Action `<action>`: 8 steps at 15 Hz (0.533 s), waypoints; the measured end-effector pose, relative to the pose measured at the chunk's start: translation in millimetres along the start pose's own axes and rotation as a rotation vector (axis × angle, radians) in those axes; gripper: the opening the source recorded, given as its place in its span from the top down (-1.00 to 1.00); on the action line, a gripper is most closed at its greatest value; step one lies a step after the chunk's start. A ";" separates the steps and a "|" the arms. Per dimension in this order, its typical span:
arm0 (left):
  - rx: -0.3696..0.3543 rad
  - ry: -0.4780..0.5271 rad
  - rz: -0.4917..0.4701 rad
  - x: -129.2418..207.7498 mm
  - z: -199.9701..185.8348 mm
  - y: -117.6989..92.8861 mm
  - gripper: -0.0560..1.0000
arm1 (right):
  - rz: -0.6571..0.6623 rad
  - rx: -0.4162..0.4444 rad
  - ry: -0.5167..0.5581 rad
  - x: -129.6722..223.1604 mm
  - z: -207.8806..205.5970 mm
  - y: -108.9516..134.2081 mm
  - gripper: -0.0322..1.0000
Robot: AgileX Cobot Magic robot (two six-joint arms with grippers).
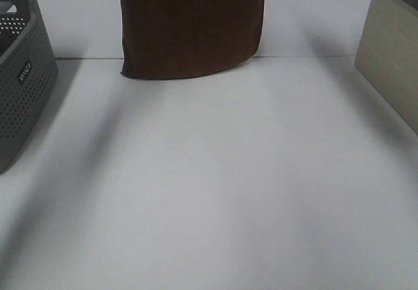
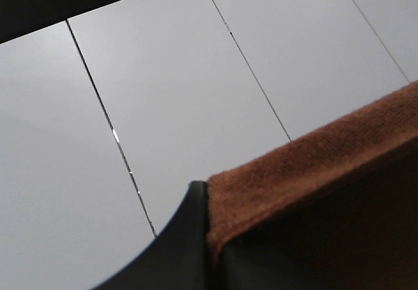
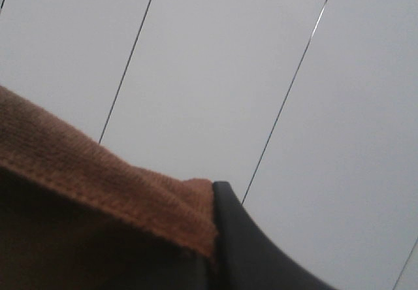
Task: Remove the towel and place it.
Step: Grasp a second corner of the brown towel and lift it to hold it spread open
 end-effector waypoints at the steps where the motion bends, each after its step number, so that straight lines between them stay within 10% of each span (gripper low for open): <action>1: 0.010 0.008 -0.008 1.4 0.0 -1.9 0.89 | 0.000 0.000 0.015 0.3 -0.8 -0.6 0.92; 5: 0.081 0.221 -0.109 26.0 -2.5 -26.2 0.89 | 0.069 -0.020 0.251 27.0 -11.8 0.4 0.92; 8: 0.119 0.631 -0.153 47.2 -28.4 -48.1 0.89 | 0.202 -0.105 0.620 52.7 -53.7 15.2 0.92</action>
Point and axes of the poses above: a point on each arm's last joint axis where the gripper is mounted, z pointing out along that axis toward the gripper, y along the wrist's bending axis when the last joint is at zero, x = y × z, the point moved 9 cm from there along z, pointing out along that axis toward the gripper, and after that the axes turned 3 degrees about z, right-handed, at the moved point
